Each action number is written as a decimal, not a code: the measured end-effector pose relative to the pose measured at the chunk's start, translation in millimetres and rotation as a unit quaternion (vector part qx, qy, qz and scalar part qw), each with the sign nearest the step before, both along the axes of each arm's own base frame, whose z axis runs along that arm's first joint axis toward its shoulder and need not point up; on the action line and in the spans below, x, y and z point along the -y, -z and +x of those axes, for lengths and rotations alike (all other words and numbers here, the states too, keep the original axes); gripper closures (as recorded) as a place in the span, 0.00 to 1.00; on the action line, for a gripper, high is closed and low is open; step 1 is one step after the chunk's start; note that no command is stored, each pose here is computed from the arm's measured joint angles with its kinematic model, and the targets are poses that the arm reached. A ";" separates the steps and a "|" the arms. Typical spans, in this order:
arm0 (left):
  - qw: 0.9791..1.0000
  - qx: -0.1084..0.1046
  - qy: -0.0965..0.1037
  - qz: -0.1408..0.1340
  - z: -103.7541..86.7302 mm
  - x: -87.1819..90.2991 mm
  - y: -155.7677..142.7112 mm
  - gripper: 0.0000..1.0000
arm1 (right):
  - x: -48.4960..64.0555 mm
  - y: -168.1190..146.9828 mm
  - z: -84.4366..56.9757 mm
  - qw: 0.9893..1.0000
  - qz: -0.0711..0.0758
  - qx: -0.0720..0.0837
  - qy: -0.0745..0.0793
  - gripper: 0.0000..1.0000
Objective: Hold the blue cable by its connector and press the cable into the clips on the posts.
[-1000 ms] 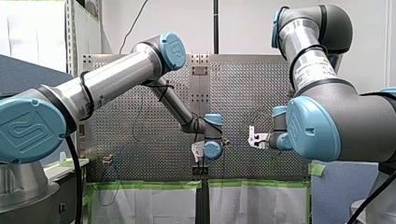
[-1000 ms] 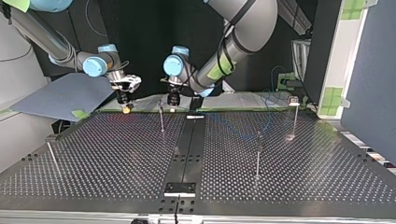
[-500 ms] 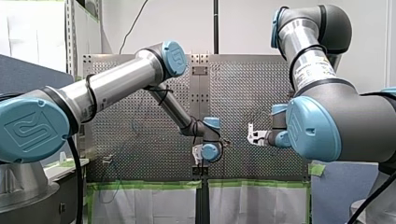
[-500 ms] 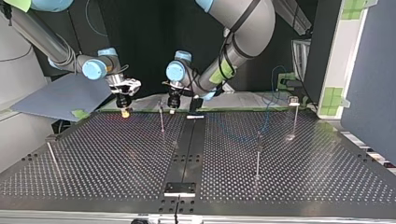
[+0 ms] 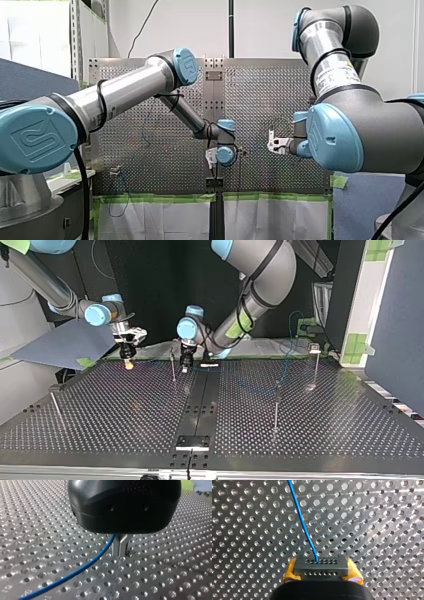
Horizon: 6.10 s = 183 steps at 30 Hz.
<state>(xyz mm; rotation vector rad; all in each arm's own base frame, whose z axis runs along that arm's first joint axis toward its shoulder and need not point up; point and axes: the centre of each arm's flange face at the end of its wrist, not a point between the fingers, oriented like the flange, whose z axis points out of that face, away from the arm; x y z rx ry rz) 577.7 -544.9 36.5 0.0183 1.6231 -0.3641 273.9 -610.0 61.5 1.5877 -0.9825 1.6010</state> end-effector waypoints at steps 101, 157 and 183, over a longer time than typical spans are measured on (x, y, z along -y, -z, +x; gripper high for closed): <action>0.990 -0.047 0.031 0.126 -136.6 45.0 -33.3 0.00 | -0.2 2.2 -4.4 1.000 0.015 0.001 -0.001 1.00; 0.996 -0.027 0.024 0.084 -187.8 24.2 -88.7 0.00 | 0.4 2.4 -6.7 1.000 0.018 0.001 0.001 1.00; 0.999 -0.011 0.007 0.037 -252.0 -28.9 -157.3 0.00 | 0.4 3.9 -11.5 1.000 0.028 0.000 0.005 1.00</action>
